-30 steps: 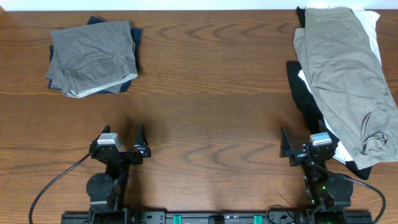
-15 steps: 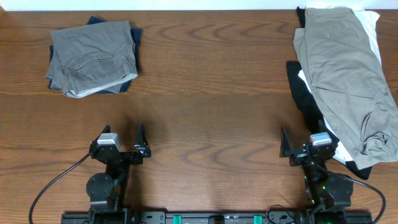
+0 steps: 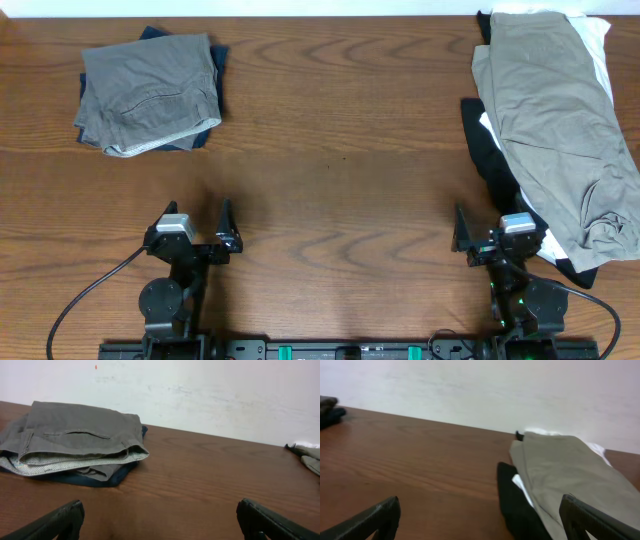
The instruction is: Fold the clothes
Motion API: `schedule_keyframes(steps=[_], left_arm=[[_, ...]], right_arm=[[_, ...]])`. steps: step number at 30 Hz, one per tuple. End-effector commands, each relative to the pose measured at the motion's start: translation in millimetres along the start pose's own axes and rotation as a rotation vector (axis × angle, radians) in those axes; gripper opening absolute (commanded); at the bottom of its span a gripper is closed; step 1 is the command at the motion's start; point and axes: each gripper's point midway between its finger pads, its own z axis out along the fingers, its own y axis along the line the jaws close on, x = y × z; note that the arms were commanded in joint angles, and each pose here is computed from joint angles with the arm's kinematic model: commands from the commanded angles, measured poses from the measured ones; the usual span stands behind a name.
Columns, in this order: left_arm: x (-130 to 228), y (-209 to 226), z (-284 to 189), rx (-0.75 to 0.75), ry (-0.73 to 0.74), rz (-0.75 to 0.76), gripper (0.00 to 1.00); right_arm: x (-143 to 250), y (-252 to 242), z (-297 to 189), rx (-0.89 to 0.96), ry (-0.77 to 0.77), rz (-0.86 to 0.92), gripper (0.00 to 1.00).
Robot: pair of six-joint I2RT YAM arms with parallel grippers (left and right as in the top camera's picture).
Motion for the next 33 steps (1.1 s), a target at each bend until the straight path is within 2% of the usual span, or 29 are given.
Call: schedule_keyframes(steps=[1, 26, 33], left_arm=[[15, -1, 1, 0.011, 0.045, -0.005, 0.98], [11, -2, 0, 0.016, 0.038, -0.005, 0.98], [-9, -7, -4, 0.02, 0.017, -0.003, 0.98]], right_arm=[[3, -12, -1, 0.067, 0.014, -0.012, 0.99], [-16, -18, -2, 0.1, -0.066, 0.02, 0.99], [-34, -20, -5, 0.104, -0.117, 0.018, 0.99]])
